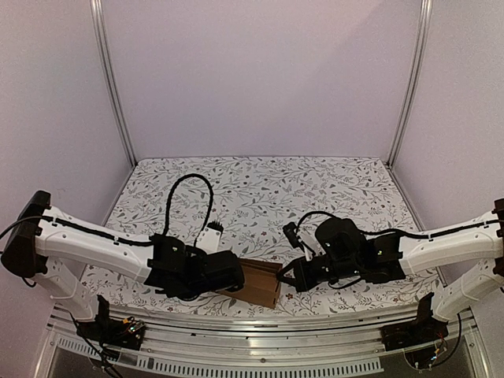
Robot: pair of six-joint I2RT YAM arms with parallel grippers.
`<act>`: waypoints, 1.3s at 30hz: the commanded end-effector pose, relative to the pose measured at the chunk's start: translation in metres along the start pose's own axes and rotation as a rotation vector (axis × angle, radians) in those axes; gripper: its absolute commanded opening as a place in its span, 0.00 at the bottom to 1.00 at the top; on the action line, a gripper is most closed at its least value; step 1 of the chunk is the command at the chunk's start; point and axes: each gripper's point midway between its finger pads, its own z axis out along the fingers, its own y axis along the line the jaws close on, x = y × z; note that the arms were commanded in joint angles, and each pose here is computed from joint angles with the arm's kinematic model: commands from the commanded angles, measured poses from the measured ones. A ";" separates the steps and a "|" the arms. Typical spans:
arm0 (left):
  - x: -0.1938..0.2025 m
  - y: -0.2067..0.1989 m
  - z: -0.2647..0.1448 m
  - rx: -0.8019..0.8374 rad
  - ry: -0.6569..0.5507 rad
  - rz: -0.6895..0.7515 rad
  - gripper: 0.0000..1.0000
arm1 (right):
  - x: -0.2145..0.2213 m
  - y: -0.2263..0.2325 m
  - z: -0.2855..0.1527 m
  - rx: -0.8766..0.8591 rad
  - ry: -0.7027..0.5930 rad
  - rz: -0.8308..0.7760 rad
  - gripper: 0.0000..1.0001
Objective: Fold the paper box
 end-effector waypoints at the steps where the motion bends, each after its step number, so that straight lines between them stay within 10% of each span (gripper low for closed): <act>1: 0.012 -0.028 -0.005 0.093 0.053 0.012 0.00 | 0.005 0.017 0.000 -0.085 0.012 -0.051 0.00; 39: 0.003 -0.034 -0.012 0.104 0.051 -0.016 0.00 | 0.055 0.011 0.006 0.103 0.207 -0.175 0.00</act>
